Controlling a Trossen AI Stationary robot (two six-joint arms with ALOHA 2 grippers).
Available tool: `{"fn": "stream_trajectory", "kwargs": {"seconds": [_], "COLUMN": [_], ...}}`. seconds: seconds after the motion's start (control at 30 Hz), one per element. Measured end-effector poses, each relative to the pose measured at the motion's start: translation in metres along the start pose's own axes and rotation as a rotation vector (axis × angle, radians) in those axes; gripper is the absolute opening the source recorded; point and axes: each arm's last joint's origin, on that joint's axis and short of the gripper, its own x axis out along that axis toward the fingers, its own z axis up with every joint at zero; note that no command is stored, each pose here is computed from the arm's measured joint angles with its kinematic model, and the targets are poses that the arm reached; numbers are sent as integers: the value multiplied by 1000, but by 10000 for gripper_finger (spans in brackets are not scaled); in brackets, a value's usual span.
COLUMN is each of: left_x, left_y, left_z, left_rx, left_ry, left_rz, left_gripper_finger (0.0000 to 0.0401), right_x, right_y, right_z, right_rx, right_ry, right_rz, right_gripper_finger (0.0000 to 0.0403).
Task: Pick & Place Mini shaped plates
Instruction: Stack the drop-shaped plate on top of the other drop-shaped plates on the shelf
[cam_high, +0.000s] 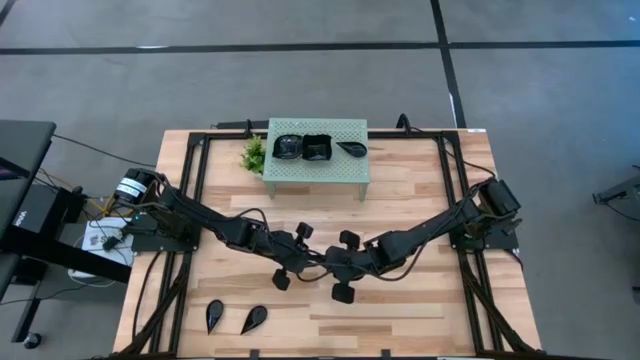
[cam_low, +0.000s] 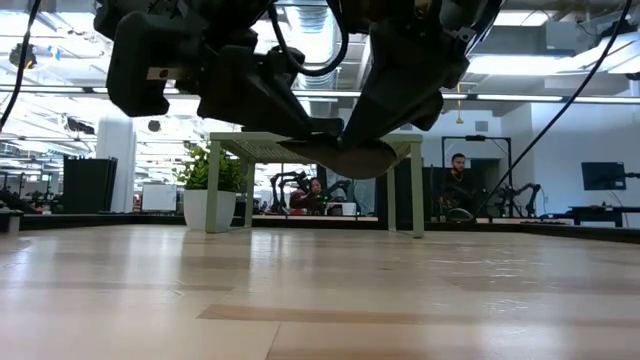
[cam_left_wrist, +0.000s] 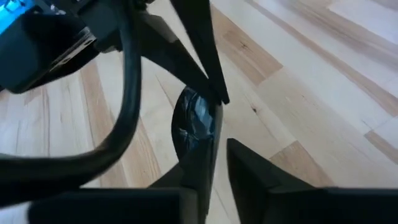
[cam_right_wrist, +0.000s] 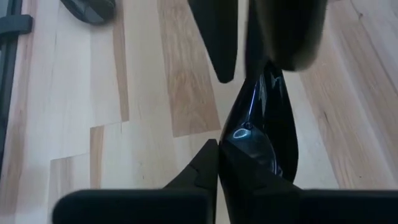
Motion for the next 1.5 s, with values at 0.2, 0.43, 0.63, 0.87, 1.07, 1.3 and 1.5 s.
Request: {"fn": "stream_trajectory", "kwargs": {"seconds": [0.2, 0.43, 0.63, 0.87, 1.07, 1.3, 1.5], "left_x": [-5, -47, -93, -128, -131, -127, -127], "left_y": [-1, -9, -12, -17, -20, -24, -24], "left_z": [6, 40, 59, 57, 43, 34, 35], "left_rx": [-43, -30, -48, -58, -120, -116, -119], "left_ry": [6, -90, -226, -321, -325, -305, -311], "left_rz": [103, 266, 275, 264, 253, 245, 246], "left_gripper_finger": [102, 106, 101, 99, 99, 99, 99], "right_x": [0, -1, -21, -85, -124, -127, -108], "right_y": [0, -3, -1, -27, -84, -159, -198], "right_z": [0, -3, 13, 44, 61, 80, 83], "right_rx": [41, 58, 43, -75, -105, -48, 33], "right_ry": [3, 32, -23, -155, -156, -31, 37], "right_rz": [-2, -22, -97, -540, -812, -751, -695], "right_gripper_finger": [3, 2, 1, 1, 1, 1, 1]}}
